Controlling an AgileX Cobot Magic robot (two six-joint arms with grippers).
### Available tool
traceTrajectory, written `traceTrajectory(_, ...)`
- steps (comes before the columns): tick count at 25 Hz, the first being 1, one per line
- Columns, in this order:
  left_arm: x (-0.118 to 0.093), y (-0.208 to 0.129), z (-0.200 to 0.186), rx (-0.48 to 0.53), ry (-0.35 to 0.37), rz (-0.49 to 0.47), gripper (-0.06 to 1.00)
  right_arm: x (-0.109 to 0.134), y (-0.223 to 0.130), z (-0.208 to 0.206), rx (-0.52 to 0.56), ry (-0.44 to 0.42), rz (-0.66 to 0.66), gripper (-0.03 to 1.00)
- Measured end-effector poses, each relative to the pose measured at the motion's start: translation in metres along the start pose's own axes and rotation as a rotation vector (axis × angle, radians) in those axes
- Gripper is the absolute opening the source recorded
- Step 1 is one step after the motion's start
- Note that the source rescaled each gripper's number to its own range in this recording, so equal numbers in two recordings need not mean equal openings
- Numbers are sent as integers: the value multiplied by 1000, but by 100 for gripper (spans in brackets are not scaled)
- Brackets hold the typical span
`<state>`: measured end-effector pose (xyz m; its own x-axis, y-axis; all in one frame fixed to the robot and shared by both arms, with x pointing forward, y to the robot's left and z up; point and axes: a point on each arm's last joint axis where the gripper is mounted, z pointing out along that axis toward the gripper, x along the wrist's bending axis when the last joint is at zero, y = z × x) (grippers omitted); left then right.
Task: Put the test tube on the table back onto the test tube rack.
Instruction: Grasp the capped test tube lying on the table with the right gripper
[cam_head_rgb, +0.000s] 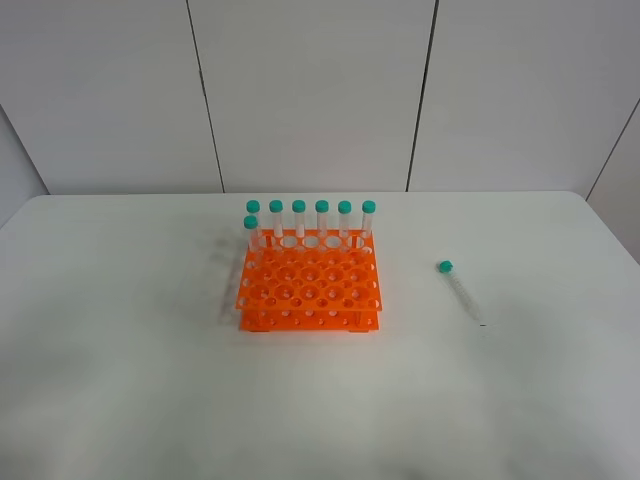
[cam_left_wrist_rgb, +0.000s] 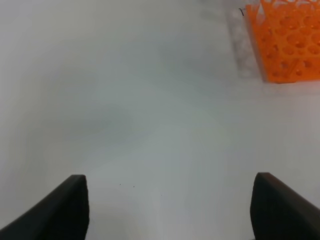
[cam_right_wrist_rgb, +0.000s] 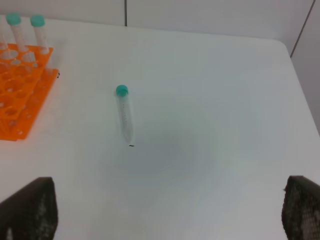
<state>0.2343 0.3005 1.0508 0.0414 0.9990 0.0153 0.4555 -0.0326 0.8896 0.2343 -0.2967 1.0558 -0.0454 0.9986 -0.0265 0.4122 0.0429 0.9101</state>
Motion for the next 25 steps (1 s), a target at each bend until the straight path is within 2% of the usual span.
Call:
traceTrajectory(13, 0, 0, 0, 0, 0, 0, 100, 0, 8, 2, 24, 0, 0, 100)
traceTrajectory(18, 0, 0, 0, 0, 0, 0, 100, -3, 54, 33, 163, 6, 5, 100)
traceTrajectory(25, 0, 0, 0, 0, 0, 0, 100, -7, 101, 130, 492, 21, 0, 100)
